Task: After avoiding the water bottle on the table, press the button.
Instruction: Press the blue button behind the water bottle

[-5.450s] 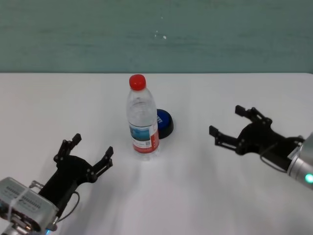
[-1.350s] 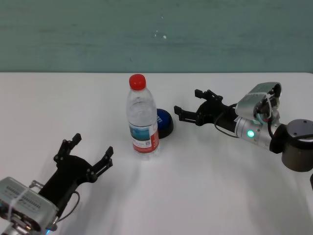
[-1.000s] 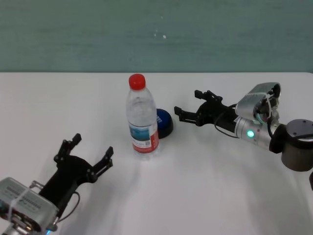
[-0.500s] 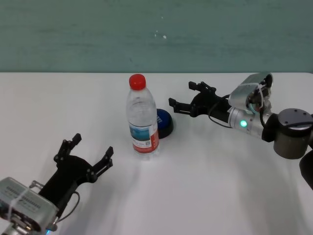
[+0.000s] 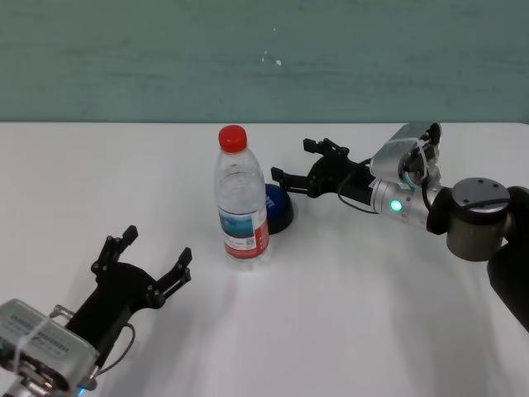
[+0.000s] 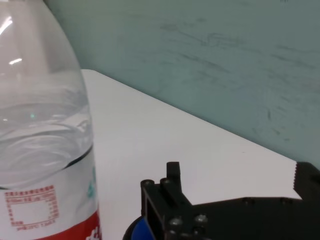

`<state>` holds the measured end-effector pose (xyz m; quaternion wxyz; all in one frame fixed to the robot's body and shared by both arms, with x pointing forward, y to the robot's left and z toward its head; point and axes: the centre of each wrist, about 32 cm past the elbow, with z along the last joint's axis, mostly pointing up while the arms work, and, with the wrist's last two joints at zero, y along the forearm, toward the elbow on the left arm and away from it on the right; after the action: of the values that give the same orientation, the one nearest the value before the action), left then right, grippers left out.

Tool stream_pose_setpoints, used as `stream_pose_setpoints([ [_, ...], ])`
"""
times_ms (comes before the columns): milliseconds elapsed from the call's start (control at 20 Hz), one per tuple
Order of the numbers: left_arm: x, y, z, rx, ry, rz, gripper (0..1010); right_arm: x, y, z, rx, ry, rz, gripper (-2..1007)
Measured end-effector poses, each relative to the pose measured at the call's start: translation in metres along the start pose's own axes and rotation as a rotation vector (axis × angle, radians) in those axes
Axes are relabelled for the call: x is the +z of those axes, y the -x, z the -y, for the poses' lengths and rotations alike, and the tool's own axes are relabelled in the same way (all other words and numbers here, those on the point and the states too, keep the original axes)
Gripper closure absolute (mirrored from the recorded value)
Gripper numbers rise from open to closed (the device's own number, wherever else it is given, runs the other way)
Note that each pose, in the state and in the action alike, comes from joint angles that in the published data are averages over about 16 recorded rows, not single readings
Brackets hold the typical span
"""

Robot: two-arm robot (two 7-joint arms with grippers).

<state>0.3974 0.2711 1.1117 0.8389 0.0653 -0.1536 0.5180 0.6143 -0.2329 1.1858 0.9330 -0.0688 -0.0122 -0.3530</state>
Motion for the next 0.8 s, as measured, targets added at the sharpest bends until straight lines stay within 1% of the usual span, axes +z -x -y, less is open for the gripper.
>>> stream_pose_setpoints([
  [200, 0.0, 0.0, 0.0, 0.0, 0.0, 0.0, 10, -0.0022, -0.004, -0.0058, 0.007, 0.005, -0.002, 1],
  [600, 0.0, 0.0, 0.0, 0.0, 0.0, 0.0, 10, -0.0069, -0.0156, -0.0179, 0.015, 0.015, -0.013, 1],
  [800, 0.0, 0.0, 0.0, 0.0, 0.0, 0.0, 10, -0.0081, -0.0198, -0.0253, 0.024, 0.019, -0.017, 1],
])
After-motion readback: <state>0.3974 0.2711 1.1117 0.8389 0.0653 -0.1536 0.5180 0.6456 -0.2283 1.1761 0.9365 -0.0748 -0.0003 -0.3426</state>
